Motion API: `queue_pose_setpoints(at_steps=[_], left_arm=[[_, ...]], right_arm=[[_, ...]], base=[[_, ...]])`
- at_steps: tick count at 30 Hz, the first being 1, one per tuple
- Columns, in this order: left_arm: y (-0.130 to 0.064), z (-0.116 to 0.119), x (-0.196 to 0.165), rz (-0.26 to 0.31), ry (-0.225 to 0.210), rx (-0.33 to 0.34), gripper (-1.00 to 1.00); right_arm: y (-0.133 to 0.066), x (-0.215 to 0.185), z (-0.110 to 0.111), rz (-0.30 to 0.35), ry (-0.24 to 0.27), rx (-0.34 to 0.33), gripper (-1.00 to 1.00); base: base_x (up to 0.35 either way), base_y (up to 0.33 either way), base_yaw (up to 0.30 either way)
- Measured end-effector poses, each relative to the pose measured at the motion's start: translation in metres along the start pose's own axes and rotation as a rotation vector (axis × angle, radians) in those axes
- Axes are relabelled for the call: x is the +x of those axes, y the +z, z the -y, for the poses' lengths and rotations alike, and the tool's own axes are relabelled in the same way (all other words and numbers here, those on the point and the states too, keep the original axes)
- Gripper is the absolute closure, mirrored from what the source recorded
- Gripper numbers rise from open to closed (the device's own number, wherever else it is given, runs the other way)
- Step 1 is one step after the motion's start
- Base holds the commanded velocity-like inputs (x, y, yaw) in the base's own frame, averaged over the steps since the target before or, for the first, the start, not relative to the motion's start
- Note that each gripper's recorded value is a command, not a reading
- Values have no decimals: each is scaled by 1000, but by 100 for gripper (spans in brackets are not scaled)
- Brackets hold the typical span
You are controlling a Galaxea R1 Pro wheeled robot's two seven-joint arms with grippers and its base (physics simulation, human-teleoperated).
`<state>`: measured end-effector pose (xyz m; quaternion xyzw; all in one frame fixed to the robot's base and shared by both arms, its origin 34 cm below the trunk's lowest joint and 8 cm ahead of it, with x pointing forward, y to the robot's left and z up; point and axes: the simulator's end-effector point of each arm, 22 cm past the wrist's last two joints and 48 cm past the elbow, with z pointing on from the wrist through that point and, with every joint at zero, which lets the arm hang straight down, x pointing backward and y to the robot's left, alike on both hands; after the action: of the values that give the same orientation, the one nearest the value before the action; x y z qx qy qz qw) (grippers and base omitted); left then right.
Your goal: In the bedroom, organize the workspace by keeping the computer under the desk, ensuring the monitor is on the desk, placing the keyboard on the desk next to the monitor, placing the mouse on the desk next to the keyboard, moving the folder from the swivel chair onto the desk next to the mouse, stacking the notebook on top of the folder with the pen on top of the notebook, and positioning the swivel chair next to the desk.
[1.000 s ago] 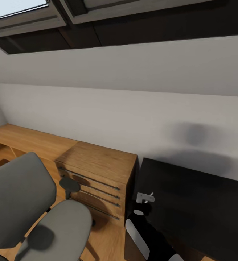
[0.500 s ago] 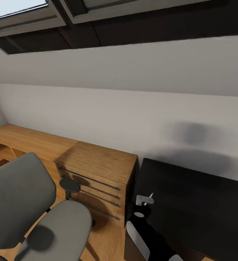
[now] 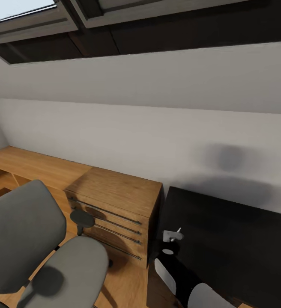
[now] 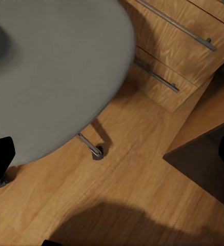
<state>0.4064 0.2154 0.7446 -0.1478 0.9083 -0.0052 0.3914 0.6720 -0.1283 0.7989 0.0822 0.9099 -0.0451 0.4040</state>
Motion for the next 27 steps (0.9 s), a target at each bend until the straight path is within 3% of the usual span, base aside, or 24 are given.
queue_pose_setpoints(at_steps=[7, 27], left_arm=[[0, 2, 1, -1, -4, 1, -100], [8, 0, 4, -4, -19, -11, -100]], right_arm=[[23, 0, 18, 11, -35, -6, -100], [35, 4, 21, 3, -37, -8, -100]], base=[[0, 0, 0], [0, 0, 0]])
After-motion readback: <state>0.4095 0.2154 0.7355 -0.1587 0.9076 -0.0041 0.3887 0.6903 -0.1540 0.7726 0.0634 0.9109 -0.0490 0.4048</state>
